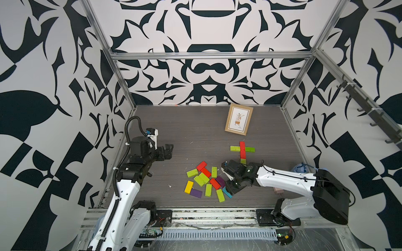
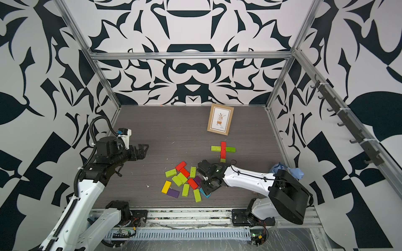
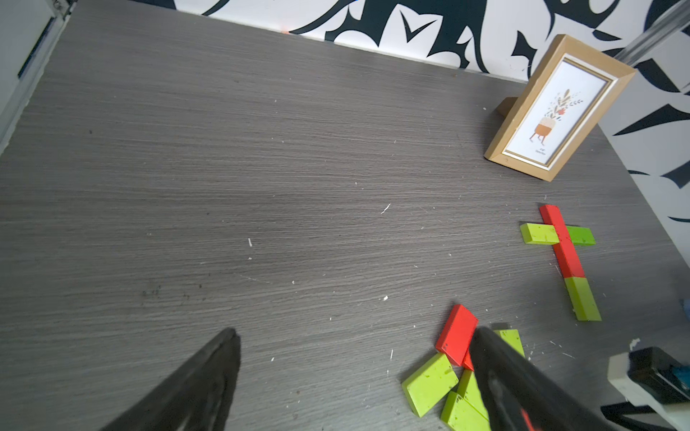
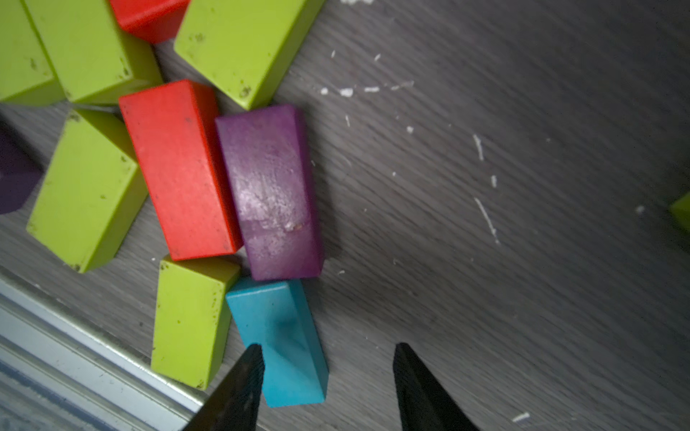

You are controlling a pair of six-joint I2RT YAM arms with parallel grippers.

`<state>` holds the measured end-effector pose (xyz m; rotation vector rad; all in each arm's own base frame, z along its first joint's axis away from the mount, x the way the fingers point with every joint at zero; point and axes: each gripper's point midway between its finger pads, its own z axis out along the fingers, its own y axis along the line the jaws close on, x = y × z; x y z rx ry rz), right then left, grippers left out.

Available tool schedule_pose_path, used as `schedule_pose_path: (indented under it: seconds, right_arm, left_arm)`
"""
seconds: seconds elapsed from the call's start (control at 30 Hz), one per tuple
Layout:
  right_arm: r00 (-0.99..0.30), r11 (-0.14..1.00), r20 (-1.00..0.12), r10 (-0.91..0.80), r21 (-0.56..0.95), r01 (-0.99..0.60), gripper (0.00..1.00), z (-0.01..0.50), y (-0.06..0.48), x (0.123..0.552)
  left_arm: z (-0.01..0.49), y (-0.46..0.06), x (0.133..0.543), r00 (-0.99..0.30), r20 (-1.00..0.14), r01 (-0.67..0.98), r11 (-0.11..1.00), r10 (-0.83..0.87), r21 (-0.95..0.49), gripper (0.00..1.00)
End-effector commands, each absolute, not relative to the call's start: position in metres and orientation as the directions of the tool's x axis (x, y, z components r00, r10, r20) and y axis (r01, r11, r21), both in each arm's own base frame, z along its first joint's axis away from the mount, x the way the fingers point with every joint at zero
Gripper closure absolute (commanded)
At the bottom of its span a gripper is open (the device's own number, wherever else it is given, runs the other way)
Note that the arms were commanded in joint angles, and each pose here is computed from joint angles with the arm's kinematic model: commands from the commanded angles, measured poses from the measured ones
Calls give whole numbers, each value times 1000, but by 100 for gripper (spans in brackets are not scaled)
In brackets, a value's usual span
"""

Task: Assemble the letter t with building blocks
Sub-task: Pick up the building block from the center of the board.

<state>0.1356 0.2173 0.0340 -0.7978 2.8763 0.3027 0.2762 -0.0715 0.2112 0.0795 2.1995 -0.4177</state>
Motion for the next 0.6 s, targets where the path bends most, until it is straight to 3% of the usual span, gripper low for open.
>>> schedule_pose_path:
  seconds: [0.0,0.27,0.57]
  right_arm:
    - [-833,819,-197,-517,171,-548,41,33,222,131]
    - [-815,799,-192,-547,171,-576,40,29,226,126]
    - [-811,804,-179,-557,131,-580,41,20,227,130]
  left_arm:
    - [215,-89,268,-627,-779,317,905,-26,-285,0]
    - [212,-115,259,-614,-783,499,815,95,-293,0]
    - [215,-136,249,-593,-796,597,728,117,-338,1]
